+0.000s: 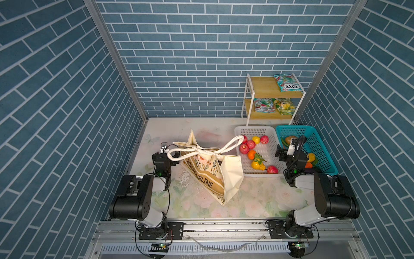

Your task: Place the food into the grocery bag and tie it

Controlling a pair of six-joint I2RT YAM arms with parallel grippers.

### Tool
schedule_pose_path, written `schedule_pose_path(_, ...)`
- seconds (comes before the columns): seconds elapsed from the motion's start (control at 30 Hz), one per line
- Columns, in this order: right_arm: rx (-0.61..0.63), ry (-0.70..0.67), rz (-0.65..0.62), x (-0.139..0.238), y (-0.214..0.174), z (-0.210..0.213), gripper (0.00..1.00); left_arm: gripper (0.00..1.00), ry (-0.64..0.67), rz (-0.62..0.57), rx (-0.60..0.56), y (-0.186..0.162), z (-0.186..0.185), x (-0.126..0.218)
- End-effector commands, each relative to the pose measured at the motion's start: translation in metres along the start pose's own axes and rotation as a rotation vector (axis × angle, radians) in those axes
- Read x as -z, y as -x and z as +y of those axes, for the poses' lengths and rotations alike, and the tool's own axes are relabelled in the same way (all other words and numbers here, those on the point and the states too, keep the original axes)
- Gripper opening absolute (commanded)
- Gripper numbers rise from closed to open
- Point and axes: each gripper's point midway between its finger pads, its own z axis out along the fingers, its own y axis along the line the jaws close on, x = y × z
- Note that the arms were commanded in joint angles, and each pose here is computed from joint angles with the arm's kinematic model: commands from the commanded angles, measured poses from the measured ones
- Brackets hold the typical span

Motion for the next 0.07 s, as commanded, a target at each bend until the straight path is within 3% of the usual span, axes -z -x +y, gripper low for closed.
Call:
schedule_pose_path(0.0,0.044,0.043,0.14,0.0014,-0.0401,0.0096,0.99,1.0,-0.01,0.0,-0.015,0.0019,-0.0039,-0.0024)
schedule_pose_path(0.03,0.042,0.041,0.139,0.0014,-0.0399,0.0092,0.99,1.0,-0.009,0.0,-0.015,0.0018,-0.0036,-0.0024)
